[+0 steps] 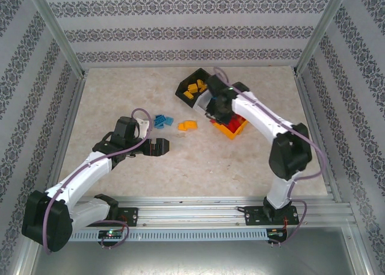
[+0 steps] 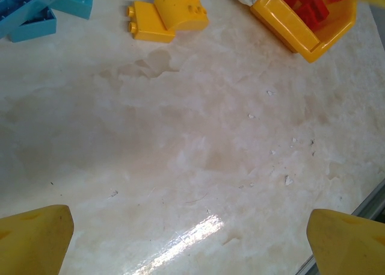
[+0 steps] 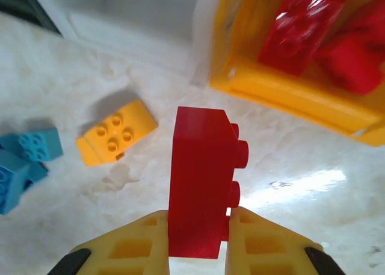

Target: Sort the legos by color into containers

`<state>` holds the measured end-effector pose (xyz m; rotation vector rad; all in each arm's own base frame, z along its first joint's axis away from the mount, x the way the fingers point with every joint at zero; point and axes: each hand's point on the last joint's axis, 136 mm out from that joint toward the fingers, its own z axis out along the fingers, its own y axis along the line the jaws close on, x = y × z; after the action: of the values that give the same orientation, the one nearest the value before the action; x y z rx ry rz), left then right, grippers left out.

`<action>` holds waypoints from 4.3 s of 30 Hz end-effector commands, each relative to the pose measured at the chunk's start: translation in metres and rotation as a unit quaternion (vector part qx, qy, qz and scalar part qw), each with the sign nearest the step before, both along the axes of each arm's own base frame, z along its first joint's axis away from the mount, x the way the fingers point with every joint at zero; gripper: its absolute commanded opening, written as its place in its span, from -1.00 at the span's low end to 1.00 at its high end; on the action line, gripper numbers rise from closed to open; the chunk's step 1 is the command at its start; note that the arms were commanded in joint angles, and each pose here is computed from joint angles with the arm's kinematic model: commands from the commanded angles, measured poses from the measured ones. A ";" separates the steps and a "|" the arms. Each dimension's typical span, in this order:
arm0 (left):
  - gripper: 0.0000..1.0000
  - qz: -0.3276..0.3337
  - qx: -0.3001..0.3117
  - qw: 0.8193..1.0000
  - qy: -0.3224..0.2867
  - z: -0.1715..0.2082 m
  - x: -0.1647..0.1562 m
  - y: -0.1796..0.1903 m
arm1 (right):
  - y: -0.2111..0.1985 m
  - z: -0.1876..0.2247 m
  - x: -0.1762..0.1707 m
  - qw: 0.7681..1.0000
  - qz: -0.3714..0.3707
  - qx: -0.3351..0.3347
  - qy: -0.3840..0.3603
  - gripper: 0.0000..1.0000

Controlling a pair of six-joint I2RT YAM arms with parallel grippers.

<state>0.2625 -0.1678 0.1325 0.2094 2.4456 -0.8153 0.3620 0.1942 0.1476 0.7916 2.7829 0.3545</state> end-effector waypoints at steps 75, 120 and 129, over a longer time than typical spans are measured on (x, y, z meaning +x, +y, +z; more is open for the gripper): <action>1.00 0.099 0.155 0.981 0.066 -0.038 0.005 0.053 | 0.100 -0.111 0.045 0.946 0.301 -0.047 0.107 0.53; 1.00 0.081 0.119 0.989 0.039 -0.019 0.007 0.042 | 0.085 -0.070 0.027 0.971 0.223 -0.006 0.086 -0.01; 1.00 0.075 0.116 0.989 0.046 -0.023 0.006 0.039 | 0.080 -0.038 0.034 0.976 0.212 0.008 0.048 -0.02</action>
<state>0.2624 -0.1241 0.0988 0.0596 2.6324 -0.4584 0.3915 0.2795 0.0855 0.1725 3.0794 0.3709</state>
